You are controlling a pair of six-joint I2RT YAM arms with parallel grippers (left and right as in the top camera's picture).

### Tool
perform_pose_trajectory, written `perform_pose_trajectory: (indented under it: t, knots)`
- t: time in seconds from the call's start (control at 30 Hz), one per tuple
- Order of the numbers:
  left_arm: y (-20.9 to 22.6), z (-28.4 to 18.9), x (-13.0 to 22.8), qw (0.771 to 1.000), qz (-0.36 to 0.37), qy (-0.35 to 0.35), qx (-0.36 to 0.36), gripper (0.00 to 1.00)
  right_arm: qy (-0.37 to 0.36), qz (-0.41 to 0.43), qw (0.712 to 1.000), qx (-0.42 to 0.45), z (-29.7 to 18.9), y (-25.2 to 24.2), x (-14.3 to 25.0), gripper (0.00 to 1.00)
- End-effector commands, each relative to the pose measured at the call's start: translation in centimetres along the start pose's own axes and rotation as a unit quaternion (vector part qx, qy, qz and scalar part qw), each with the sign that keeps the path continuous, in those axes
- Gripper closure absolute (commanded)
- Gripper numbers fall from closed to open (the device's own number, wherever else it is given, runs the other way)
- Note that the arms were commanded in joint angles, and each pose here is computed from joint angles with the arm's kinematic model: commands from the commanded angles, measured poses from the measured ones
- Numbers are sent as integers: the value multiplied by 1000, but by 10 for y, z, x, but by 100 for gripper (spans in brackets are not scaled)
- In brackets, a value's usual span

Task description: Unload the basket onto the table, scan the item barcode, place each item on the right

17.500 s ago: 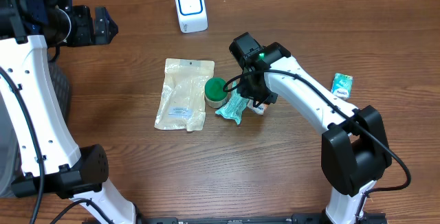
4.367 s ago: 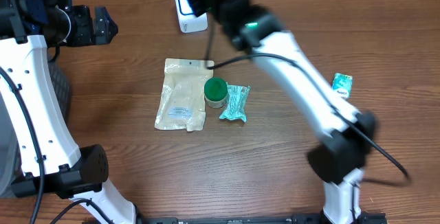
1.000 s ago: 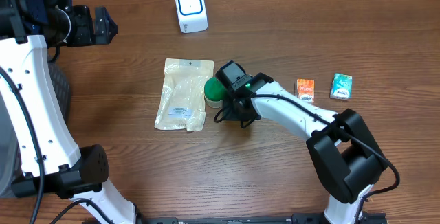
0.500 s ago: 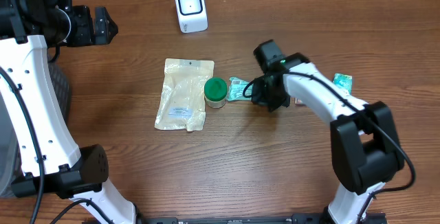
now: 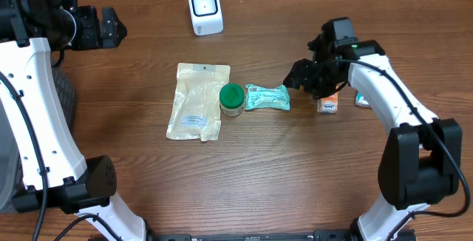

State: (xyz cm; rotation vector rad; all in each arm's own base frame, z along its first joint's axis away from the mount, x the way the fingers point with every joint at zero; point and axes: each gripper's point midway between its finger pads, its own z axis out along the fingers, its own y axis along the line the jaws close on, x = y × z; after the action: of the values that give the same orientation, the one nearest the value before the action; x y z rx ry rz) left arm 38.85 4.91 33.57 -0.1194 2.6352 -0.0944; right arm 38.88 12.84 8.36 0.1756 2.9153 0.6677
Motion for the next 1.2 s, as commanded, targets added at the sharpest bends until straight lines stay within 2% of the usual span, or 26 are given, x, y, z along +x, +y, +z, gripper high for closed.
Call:
perform_pose_trajectory:
  t: [0.0,0.4,0.6,0.83,1.03,1.17]
  knots:
    - [3,2,0,1000,5,3,-3,0,39,-41,997,-54,20,10,8,37]
    - [3,2,0,1000,5,3,-3,0,91,-38,992,-73,80,-3,19,39]
    - [3,2,0,1000,5,3,-3,0,90,-42,992,-75,90,-4,17,55]
    - [3,2,0,1000,5,3,-3,1,84,-42,993,-77,91,-4,14,96]
    - [3,2,0,1000,5,3,-3,0,75,-31,989,-120,70,5,5,96]
    - [3,2,0,1000,5,3,-3,0,33,-65,981,-180,14,26,-15,96]
